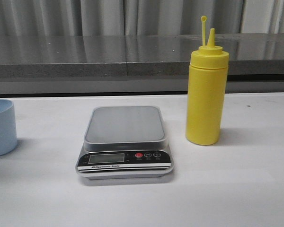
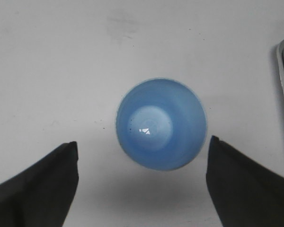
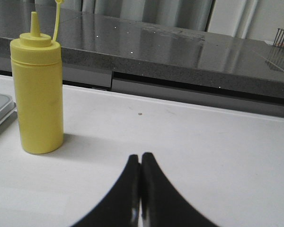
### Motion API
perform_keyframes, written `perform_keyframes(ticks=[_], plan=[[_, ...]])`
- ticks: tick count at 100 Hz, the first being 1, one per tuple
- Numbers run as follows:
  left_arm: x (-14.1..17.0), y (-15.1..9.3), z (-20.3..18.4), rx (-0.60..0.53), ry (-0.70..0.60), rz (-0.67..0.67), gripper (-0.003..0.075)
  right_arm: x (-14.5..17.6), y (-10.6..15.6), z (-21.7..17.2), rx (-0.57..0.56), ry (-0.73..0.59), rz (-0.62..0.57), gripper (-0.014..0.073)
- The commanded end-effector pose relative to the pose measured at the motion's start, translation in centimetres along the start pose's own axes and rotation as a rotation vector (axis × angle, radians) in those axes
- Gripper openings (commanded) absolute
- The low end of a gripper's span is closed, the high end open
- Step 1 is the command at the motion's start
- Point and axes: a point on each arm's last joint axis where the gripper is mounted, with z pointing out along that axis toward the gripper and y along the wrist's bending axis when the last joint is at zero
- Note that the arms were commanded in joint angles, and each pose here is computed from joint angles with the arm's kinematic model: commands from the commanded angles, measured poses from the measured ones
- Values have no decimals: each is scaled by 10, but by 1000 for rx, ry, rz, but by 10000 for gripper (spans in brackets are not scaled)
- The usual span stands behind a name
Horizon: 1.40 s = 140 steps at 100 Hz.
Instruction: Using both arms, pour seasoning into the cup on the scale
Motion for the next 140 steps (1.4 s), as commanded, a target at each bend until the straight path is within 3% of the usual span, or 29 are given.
perform_keyframes(ticks=[1,56,73,95,124,140], plan=[[-13,-2,-7,6,-82,-2,526,-8,0,-2,0,-96,-10,-120],[-10,7,53,-16,24,-23,505,-8,0,-2,0,-96,-10,-120],[-9,7,61,-13,38,-36,370,-8,0,-2,0,-96,-10,-120],[-15,7,58,-10,12,-37,-16,-8,0,-2,0,-96,-10,-120],[-33,-2,39,26,26,-35,-18,-8,0,-2,0,-96,-10,-120],[-48,-23,10,77,-19,5,-18,-8,0,-2,0,-96,-10,-120]])
